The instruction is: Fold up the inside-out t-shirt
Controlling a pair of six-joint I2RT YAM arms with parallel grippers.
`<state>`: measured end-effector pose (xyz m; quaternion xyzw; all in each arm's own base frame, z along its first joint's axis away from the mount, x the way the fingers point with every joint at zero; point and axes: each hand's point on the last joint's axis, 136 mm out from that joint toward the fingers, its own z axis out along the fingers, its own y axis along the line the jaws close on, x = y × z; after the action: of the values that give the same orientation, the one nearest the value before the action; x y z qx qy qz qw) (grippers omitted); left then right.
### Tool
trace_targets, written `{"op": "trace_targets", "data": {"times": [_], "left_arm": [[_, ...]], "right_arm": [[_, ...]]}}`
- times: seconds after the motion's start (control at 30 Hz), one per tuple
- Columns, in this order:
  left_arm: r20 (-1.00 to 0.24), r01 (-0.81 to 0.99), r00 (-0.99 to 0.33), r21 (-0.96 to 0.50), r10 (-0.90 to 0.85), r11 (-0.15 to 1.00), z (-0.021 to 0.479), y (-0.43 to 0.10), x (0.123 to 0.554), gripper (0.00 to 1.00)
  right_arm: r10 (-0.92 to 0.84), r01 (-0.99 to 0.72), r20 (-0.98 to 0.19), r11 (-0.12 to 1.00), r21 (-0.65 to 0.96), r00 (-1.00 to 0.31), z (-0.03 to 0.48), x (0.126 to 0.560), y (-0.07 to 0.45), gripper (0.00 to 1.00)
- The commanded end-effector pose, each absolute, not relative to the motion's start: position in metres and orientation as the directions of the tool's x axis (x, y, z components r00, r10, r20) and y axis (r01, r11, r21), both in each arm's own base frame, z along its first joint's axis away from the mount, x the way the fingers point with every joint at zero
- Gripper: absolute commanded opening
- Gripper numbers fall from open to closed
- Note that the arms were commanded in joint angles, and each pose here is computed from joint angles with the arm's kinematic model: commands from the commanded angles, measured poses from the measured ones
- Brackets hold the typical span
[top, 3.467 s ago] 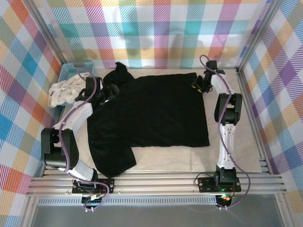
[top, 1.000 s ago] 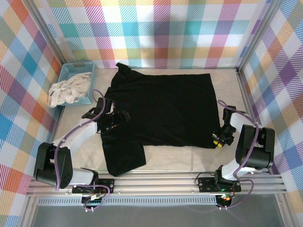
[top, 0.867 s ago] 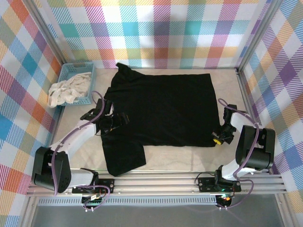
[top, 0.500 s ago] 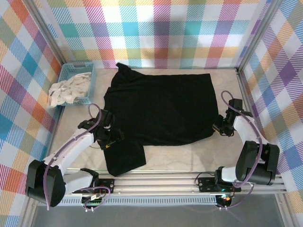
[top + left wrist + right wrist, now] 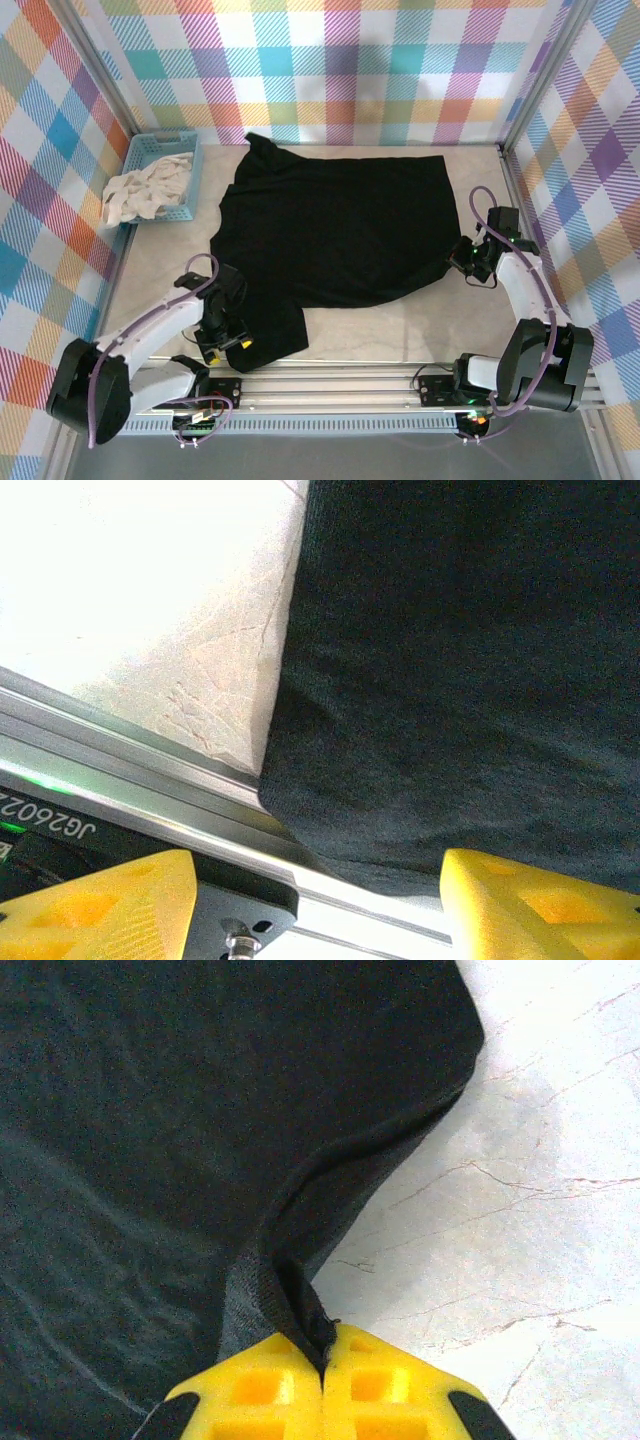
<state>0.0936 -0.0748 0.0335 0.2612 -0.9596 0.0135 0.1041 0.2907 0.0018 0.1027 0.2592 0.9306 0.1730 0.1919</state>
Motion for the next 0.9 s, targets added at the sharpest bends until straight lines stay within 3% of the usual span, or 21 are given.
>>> {"op": "trace_targets", "data": {"times": [0.0,0.3,0.87], "left_arm": [[0.224,-0.472,-0.857,0.019,-0.464,0.881,0.027,-0.085,0.097,0.66],[0.235,-0.429,-0.876,0.018,-0.421,0.903,0.0,-0.094,0.101,0.53],[0.168,-0.438,-0.887,-0.012,-0.43,0.899,0.003,-0.089,0.105,0.16]], "right_arm": [[0.533,0.382,-0.28,0.807,0.45,-0.798,0.107,0.293,0.007,0.02],[0.533,0.384,-0.278,0.808,0.447,-0.799,0.105,0.291,0.007,0.02],[0.535,0.399,-0.272,0.812,0.426,-0.8,0.1,0.287,0.004,0.02]]}}
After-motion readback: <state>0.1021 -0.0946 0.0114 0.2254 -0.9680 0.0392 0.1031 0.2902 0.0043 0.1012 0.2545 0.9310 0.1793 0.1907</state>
